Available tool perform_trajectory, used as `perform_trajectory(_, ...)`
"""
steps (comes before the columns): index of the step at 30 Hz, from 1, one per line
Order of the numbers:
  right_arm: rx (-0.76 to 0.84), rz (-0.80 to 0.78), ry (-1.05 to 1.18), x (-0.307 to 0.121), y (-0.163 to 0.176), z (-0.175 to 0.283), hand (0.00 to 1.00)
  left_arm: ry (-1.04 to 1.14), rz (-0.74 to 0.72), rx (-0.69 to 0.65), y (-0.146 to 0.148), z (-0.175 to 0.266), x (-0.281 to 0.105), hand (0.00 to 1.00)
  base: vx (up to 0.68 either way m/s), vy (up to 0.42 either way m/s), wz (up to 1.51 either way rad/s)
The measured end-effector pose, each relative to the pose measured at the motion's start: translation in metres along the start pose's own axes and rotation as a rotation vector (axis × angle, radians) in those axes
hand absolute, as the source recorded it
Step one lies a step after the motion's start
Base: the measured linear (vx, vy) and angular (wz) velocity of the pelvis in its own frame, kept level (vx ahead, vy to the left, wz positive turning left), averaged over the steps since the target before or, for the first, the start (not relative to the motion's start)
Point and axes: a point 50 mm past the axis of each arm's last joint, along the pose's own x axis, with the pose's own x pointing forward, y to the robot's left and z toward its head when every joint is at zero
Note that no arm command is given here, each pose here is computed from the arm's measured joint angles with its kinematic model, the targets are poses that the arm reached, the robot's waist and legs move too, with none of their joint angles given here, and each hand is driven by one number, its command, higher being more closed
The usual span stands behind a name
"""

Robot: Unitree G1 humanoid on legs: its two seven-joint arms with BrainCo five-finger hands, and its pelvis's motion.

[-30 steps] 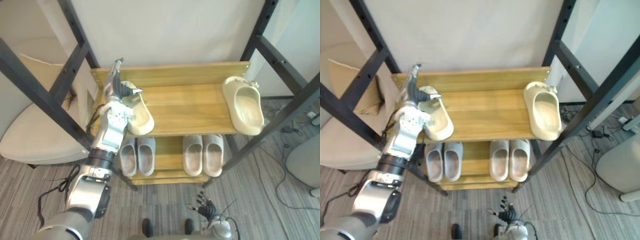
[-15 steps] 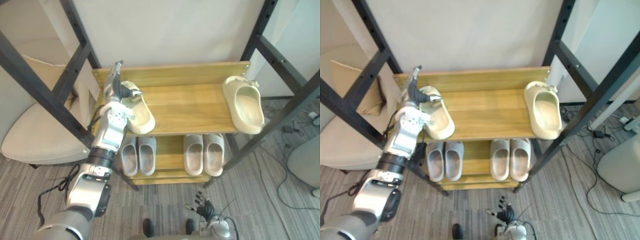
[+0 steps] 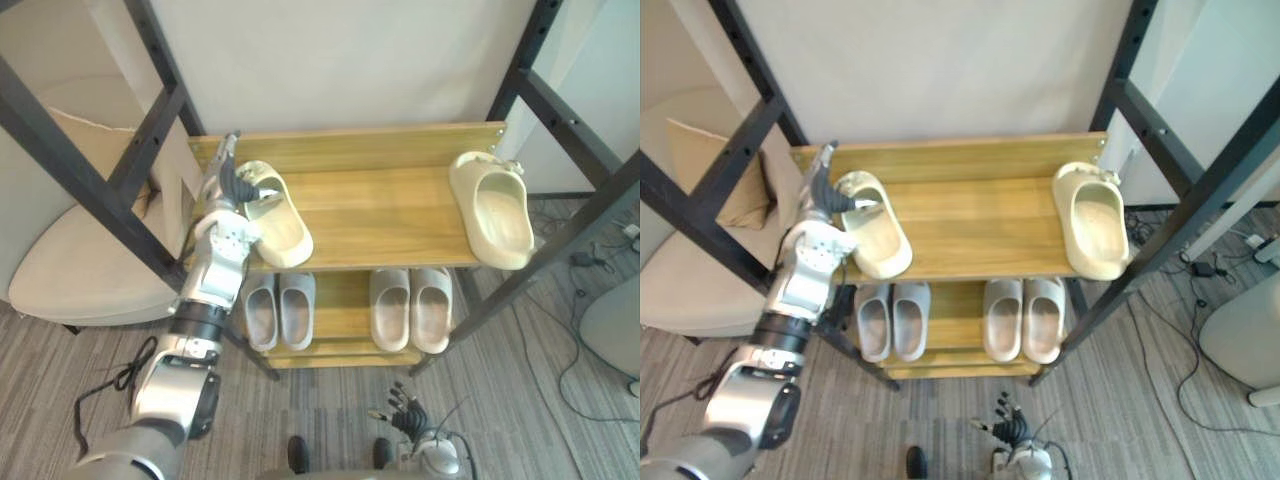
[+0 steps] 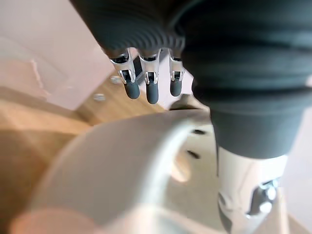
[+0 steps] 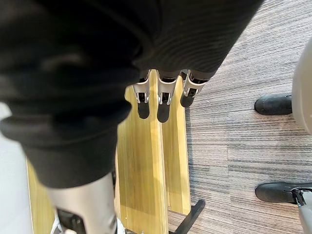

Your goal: Organize the slippers on the shoe rack

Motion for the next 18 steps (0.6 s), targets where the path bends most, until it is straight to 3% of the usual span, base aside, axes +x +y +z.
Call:
perform_trajectory(4,0.0,0.0,0.0,0.0,0.0,0.0,0.0,0.011,0.006,0.002,0.0015,-0.0029,-0.0005,0.0,0.0,0.0,0.0)
perform_trajectory(5,0.0,0.0,0.003,0.0,-0.0001,-0.0004,0.0,0.01,0.009,0.015,0.0018,-0.003,-0.0004,1.0,0.0,0.0,0.0)
perform_trajectory(18,-0.002,0.002,0.003,0.0012,0.0001,0.0015,0.0,0.011,0.019,0.006,0.0086,-0.0058,0.0014,1.0,0.0,0.0,-0.03)
